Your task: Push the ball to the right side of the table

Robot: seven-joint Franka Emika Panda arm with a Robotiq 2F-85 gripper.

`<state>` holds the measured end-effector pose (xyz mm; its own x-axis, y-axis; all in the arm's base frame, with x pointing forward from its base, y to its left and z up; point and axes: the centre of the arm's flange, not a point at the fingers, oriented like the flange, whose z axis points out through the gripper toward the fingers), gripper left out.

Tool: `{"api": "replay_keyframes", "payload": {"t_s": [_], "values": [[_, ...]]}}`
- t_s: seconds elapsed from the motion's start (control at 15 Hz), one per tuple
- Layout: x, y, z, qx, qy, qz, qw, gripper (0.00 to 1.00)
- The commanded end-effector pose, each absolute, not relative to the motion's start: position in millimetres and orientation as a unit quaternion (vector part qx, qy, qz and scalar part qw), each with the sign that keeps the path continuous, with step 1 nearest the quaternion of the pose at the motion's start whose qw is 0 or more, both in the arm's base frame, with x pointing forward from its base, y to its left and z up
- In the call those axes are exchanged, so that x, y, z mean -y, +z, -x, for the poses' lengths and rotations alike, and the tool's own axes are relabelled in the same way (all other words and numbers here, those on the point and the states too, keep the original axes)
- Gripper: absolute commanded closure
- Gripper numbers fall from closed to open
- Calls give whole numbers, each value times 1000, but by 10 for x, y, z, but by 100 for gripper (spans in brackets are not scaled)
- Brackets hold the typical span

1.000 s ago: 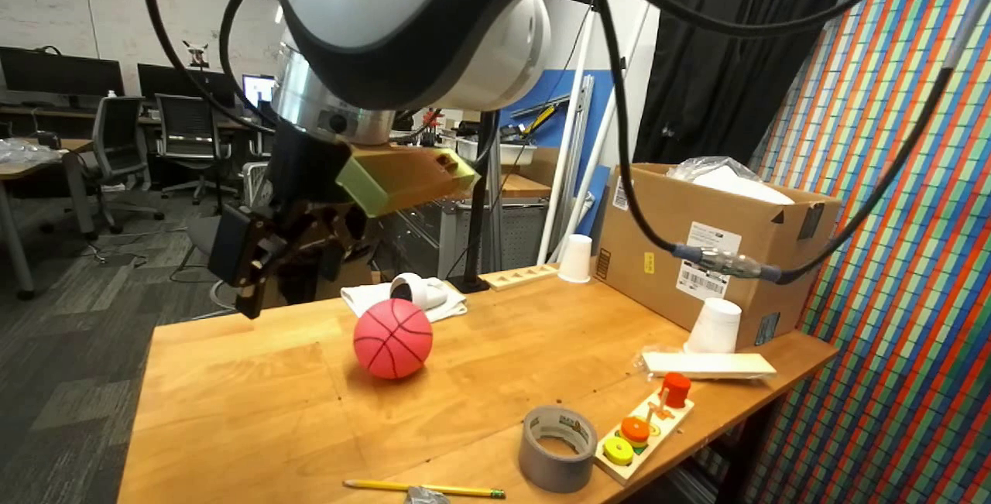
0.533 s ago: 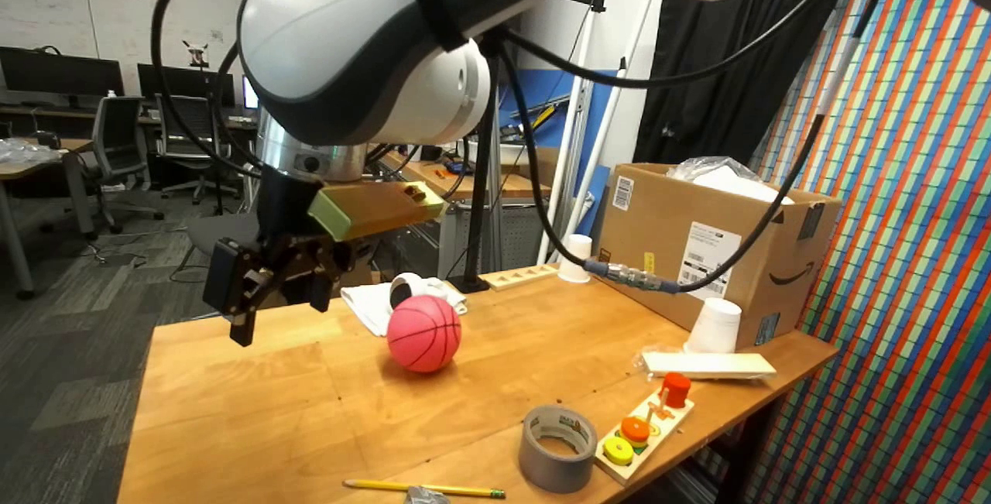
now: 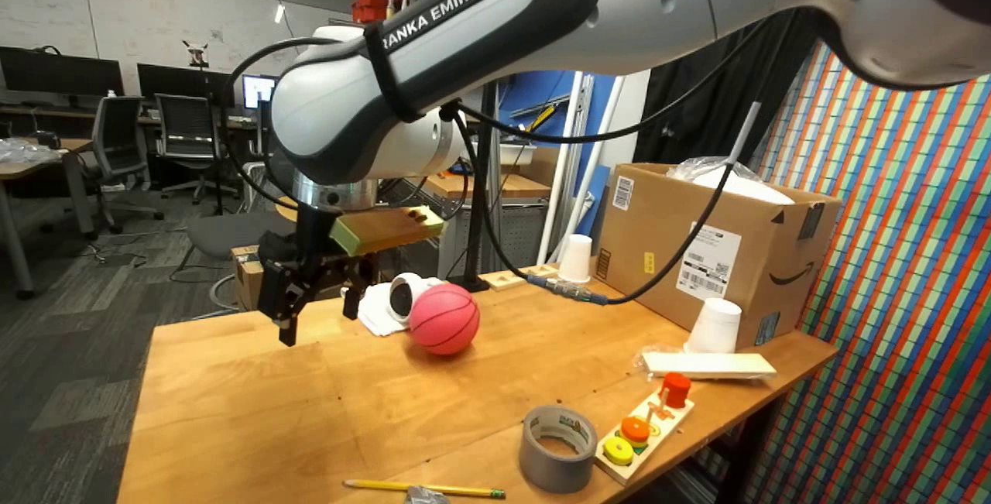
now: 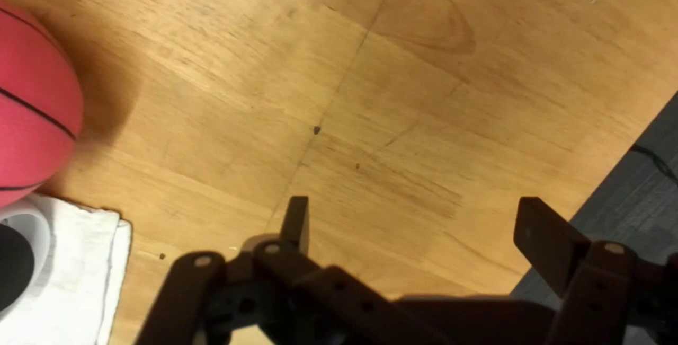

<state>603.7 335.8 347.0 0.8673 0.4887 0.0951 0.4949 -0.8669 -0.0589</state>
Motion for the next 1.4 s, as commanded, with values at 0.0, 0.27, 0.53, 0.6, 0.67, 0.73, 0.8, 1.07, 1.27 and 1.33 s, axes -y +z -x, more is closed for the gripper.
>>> {"api": "replay_keyframes", "payload": {"t_s": [0.0,0.27,0.53,0.6,0.67,0.73,0.8,1.07,1.27,1.33], "values": [[-3245,3421,-6499,227,-31,973,37,0],[-2903,3283,-6733,193,-17,981,31,0],[-2444,3096,-6733,152,55,986,39,0],[-2286,3068,-6696,138,70,987,37,0],[-2115,3098,-6660,129,74,988,31,0],[-1911,3328,-6572,137,50,989,9,0],[-1729,3554,-6505,153,20,987,-36,0],[-1205,4288,-6389,180,-10,973,-145,0],[-952,4860,-6069,193,-54,954,-222,0],[-963,5002,-5908,205,-73,946,-239,0]]}}
